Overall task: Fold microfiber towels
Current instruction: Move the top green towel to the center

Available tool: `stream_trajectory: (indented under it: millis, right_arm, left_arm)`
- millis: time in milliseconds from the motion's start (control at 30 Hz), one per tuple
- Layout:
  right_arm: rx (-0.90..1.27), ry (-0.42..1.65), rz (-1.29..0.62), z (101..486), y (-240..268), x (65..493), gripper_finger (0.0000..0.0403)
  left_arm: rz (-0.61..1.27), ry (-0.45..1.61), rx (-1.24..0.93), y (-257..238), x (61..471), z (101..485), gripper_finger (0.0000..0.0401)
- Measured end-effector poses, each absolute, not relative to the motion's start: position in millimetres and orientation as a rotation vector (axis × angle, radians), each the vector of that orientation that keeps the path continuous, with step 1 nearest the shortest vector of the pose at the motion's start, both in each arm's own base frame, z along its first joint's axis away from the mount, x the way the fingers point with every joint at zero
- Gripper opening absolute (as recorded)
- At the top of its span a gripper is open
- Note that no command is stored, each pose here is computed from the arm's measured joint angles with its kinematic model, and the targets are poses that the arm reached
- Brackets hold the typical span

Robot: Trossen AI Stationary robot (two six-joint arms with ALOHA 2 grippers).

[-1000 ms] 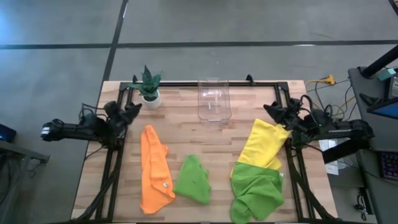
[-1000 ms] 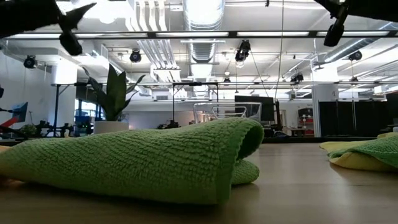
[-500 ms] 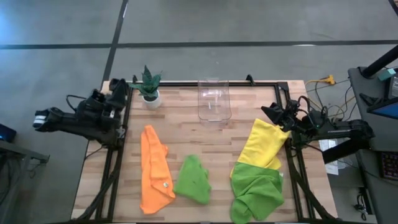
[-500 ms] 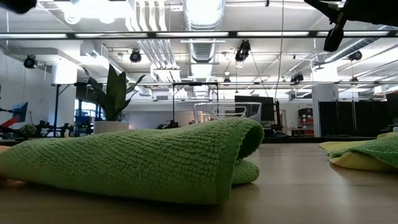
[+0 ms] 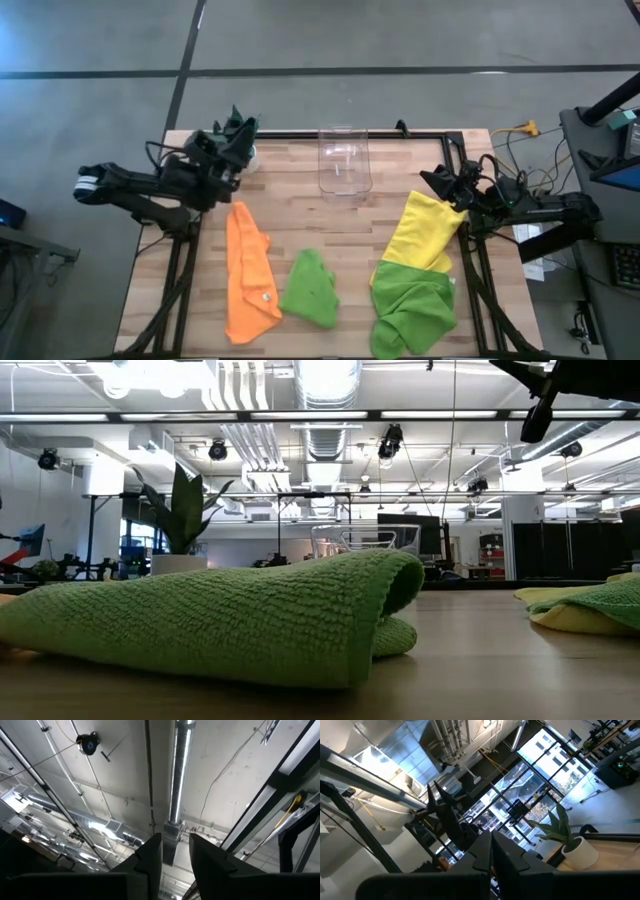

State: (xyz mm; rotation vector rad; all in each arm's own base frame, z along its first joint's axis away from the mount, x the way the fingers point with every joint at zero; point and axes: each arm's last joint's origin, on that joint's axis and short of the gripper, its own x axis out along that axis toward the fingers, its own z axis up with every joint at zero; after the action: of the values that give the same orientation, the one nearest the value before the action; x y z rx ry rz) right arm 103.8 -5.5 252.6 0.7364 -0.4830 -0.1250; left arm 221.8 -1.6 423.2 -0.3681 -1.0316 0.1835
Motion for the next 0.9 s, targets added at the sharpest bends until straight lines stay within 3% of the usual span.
stream_trajectory:
  millis: [900]
  right_arm:
    - [0.736, -0.483, -0.125, 252.6, -5.4, 103.8, 0.0009]
  left_arm:
    - [0.183, -1.022, -0.369, -2.5, 235.9, 425.9, 0.0083]
